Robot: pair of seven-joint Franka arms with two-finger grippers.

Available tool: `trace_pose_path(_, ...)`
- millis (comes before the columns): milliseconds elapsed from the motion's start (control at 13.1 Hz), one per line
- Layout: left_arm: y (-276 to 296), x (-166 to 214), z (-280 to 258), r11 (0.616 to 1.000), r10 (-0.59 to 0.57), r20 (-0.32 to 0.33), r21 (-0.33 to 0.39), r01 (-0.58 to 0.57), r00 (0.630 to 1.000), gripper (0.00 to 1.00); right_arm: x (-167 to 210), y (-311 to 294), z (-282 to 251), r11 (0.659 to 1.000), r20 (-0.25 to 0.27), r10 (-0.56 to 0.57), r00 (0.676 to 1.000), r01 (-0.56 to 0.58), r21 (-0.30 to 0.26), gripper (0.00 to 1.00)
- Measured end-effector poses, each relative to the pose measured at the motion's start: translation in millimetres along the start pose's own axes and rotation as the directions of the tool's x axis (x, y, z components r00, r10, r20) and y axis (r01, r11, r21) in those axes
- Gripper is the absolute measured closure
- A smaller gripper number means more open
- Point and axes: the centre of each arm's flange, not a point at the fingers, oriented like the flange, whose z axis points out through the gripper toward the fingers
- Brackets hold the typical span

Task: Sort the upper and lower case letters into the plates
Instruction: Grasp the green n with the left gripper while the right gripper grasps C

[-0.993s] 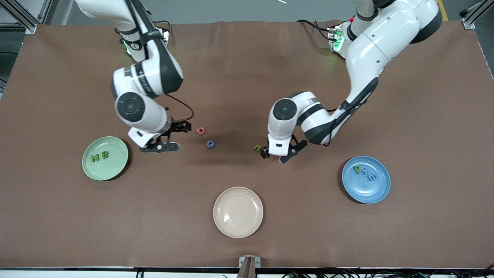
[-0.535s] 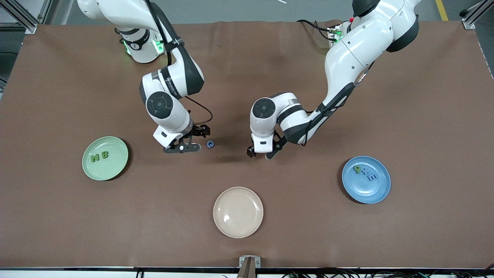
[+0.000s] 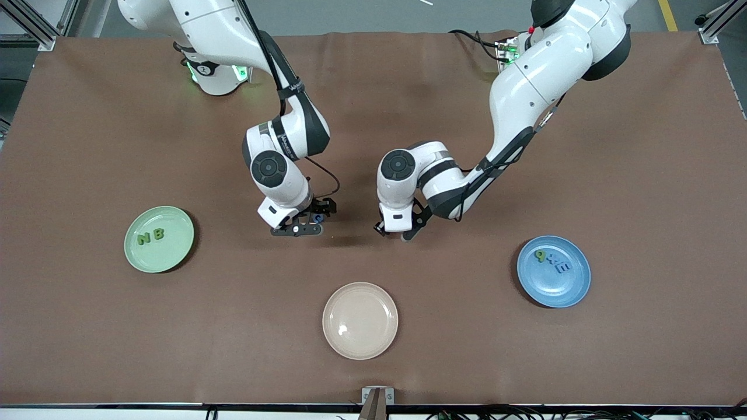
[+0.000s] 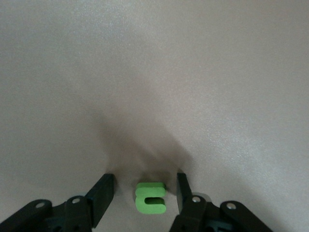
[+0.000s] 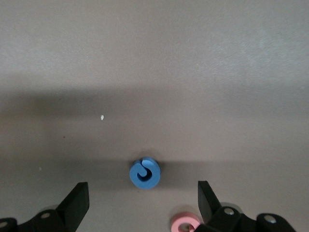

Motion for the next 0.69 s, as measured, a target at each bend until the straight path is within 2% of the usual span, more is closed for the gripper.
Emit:
trace_pose_path(153,2,2,-3,1.0,-0.003,-0.001,-0.006,0.003,1.0,0.68,-1,-1,13,1.0,-0.006,-0.001,1.0,0.001,-0.009,0.04)
trace_pose_path(229,3,4,-5,1.0,0.002,-0.004,-0.008,-0.002,1.0,0.72,-1,-1,16,1.0,-0.006,-0.001,1.0,0.001,-0.012,0.04)
trace_pose_path(382,3,20,-4,1.0,0.013,-0.008,-0.008,-0.013,1.0,0.73,-2,-2,17,1.0,-0.005,-0.003,1.0,0.003,-0.013,0.18)
trace_pose_path(458,4,34,-5,1.0,0.014,-0.011,-0.01,-0.015,1.0,0.73,-2,-3,18,1.0,-0.004,-0.006,1.0,0.006,-0.014,0.19)
trace_pose_path(535,5,52,-9,1.0,0.012,-0.014,-0.016,-0.013,1.0,0.73,-3,-4,19,1.0,-0.003,-0.008,1.0,0.008,-0.015,0.27)
trace_pose_path(611,7,73,-16,1.0,0.011,-0.022,-0.026,-0.012,1.0,0.73,-4,-5,21,1.0,-0.001,-0.01,1.0,0.01,-0.017,0.31)
trace_pose_path(688,8,96,-26,0.999,0.014,-0.032,-0.04,-0.015,0.999,0.73,-5,-5,22,1.0,0.0,-0.011,1.0,0.011,-0.019,0.31)
